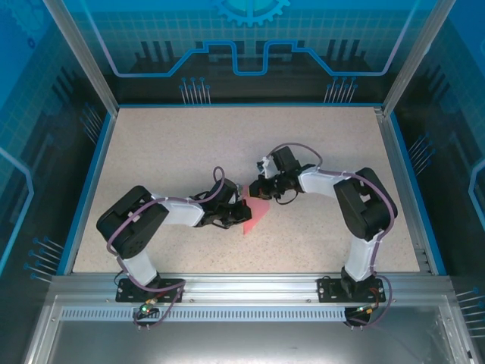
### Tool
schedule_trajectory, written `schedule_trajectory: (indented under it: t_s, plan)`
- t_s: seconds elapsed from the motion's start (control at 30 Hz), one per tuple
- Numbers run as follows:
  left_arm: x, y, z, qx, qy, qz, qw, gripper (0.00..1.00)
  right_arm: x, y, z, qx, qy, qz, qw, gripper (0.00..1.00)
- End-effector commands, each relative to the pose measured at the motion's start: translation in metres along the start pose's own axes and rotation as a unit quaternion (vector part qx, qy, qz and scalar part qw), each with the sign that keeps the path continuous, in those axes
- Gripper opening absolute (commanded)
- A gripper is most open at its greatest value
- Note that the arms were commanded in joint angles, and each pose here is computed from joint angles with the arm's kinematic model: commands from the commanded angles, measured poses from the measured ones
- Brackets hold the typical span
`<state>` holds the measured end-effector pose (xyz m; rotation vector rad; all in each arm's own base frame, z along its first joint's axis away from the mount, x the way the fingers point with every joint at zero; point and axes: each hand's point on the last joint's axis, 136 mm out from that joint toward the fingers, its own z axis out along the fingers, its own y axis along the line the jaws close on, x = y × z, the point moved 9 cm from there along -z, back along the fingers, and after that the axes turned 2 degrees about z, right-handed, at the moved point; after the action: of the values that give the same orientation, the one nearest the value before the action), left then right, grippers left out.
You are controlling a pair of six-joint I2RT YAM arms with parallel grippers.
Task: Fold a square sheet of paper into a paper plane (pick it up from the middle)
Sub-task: Fourth fold the wing at the center of the table.
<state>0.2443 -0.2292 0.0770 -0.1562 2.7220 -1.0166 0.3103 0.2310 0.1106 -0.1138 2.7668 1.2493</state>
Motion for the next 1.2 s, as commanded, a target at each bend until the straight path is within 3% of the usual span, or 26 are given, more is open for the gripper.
schedule_trajectory:
  t_s: [0.0,0.3,0.67,0.93,1.17]
  plan:
    - [0.046,0.054,0.0,-0.13,0.111,-0.037,0.985,0.04,0.002,-0.013,0.014,0.012,0.0,0.019,1.0,0.06]
    - [0.046,0.054,0.001,-0.132,0.114,-0.035,0.984,0.04,0.004,-0.043,0.026,0.061,0.0,0.04,0.997,0.05]
    - [0.05,0.059,0.002,-0.137,0.122,-0.038,0.982,0.04,-0.034,-0.068,0.005,0.102,-0.047,0.043,0.993,0.05]
    - [0.05,0.058,0.002,-0.135,0.122,-0.037,0.983,0.04,-0.057,-0.07,-0.011,0.055,-0.074,0.053,0.994,0.06]
    - [0.049,0.057,0.003,-0.128,0.121,-0.036,0.984,0.04,-0.05,-0.024,-0.038,-0.005,-0.081,0.002,0.997,0.09]
